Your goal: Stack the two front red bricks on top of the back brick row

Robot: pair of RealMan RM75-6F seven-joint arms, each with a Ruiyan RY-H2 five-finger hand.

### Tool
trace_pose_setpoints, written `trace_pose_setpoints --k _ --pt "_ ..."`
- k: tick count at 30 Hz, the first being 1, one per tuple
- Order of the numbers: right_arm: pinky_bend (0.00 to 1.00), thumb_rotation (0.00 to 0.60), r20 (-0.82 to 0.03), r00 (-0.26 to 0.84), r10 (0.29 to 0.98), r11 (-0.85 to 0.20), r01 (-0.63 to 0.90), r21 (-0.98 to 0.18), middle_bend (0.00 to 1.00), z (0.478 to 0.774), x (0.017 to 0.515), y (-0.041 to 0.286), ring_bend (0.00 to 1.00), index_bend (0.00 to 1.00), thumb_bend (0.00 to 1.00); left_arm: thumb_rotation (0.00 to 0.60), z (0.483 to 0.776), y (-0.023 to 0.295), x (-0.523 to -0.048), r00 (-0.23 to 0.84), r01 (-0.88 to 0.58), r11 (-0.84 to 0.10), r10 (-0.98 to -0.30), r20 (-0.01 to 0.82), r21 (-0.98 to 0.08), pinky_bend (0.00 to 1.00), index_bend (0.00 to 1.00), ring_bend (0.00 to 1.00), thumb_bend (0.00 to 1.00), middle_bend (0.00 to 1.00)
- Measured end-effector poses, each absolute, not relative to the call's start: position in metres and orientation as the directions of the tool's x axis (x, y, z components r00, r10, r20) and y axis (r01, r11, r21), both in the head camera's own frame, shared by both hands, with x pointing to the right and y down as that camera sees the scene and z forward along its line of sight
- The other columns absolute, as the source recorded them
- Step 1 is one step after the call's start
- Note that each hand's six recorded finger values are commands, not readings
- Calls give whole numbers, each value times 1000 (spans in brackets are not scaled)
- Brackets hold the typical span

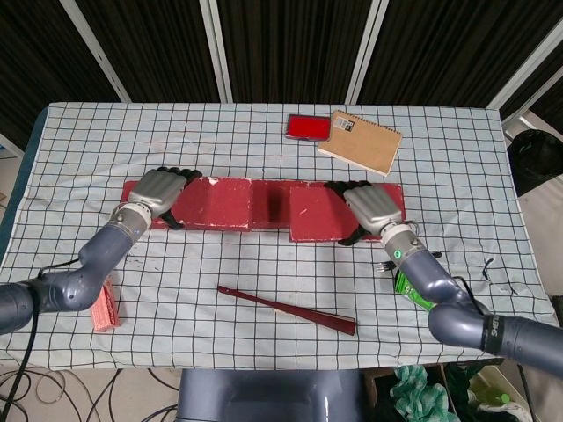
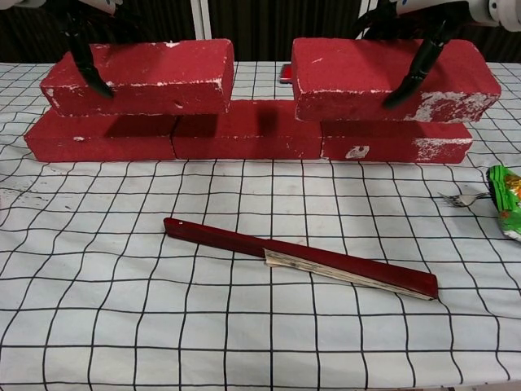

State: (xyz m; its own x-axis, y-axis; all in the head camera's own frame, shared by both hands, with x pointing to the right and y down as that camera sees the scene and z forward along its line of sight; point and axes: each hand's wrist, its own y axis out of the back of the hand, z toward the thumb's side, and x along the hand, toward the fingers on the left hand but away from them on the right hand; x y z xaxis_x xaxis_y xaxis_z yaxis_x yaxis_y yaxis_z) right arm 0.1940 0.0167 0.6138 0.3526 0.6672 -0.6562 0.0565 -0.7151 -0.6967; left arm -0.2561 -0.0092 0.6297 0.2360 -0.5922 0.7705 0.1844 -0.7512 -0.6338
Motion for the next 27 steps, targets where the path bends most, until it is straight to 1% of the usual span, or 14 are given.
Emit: trace_pose_setpoints --k 7,14,20,27 --pt "385 600 -656 363 662 -721 72 -689 340 624 178 -12 382 274 309 600 645 -19 -247 230 198 -764 -573 787 -614 234 143 117 255 193" --pt "386 600 -674 348 651 -748 143 -648 338 647 158 -25 386 281 308 600 650 -25 -252 200 190 -755 -596 777 -628 233 142 117 255 193" --pt "386 600 -707 317 632 -764 105 -636 338 665 153 -22 386 281 308 600 650 -27 -258 178 187 -748 -612 771 -636 233 142 117 255 193" --pt "386 600 -744 286 605 -789 85 -609 338 677 145 -15 386 283 309 600 655 -22 -263 164 194 -755 -604 780 -626 233 142 117 255 193"
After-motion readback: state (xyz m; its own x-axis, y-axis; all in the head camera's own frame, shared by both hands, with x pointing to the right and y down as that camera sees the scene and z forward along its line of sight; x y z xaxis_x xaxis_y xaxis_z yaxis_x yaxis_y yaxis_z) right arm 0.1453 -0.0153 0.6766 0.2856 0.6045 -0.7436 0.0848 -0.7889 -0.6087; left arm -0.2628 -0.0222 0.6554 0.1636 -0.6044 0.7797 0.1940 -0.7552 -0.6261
